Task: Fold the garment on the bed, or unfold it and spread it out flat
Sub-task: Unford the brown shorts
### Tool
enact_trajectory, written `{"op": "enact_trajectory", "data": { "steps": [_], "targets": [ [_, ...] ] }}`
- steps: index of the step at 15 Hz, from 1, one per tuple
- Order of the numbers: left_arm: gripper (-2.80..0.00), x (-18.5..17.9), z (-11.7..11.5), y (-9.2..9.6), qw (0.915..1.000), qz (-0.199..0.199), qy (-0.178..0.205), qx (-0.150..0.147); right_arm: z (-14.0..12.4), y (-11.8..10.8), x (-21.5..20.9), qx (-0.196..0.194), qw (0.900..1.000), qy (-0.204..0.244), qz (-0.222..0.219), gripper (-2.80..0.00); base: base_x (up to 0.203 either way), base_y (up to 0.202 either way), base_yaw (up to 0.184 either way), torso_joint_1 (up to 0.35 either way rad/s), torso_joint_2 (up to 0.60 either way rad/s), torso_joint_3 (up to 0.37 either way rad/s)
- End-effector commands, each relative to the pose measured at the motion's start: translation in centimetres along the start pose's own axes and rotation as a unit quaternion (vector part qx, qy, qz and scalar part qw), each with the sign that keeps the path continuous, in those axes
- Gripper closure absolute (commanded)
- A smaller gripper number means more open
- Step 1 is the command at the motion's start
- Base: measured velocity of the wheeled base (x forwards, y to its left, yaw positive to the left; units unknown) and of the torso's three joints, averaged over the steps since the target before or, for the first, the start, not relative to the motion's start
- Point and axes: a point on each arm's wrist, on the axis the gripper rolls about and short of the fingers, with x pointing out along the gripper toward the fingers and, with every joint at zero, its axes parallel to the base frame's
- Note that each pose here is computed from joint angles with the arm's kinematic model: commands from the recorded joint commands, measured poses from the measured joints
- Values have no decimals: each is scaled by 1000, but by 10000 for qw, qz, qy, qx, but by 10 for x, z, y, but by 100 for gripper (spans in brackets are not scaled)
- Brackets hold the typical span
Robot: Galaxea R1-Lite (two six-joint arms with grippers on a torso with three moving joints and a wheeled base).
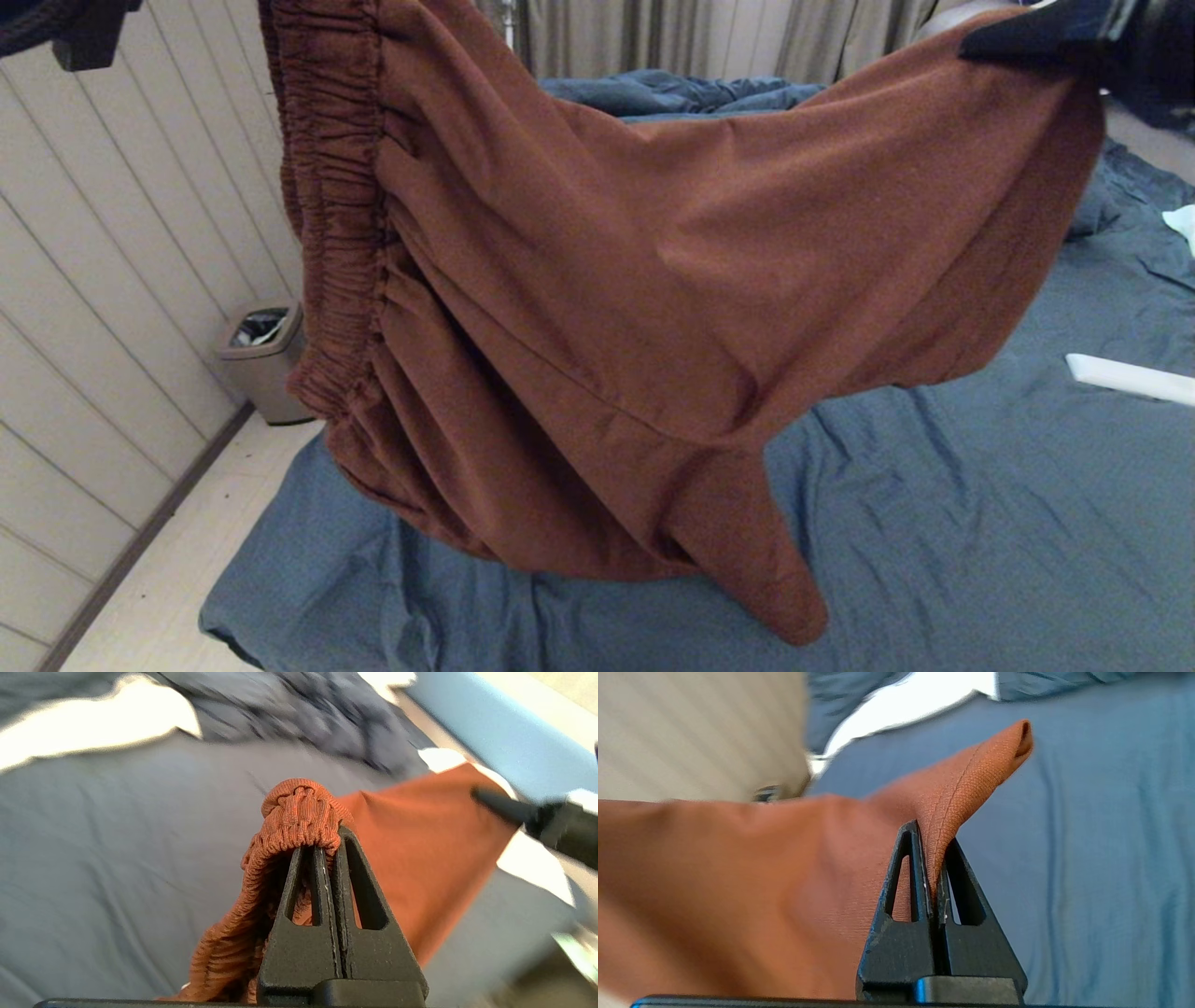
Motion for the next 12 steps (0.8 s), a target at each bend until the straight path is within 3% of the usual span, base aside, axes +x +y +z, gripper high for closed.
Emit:
{"op": "enact_trajectory", "data": {
  "steps": [1, 5, 9, 12],
  "targets": [
    [0, 37, -11, 21, 9990, 436, 107, 23, -19, -10, 52, -38, 9994, 207, -282, 0, 0, 0, 0, 0, 0, 0],
    [0, 87, -27, 62, 9950, 995, 63, 45, -33, -30, 112, -95, 9981, 148, -582, 0, 0, 0, 0, 0, 0, 0],
    [0, 123, -57, 98, 9920, 1189, 432, -2, -56, -48, 165, -133, 9960, 338, -814, 0, 0, 0, 0, 0, 0, 0],
    [0, 146, -72, 123, 9902, 1344, 383, -1, -75, -59, 198, -181, 9946, 477, -899, 0, 0, 0, 0, 0, 0, 0]
  ]
}}
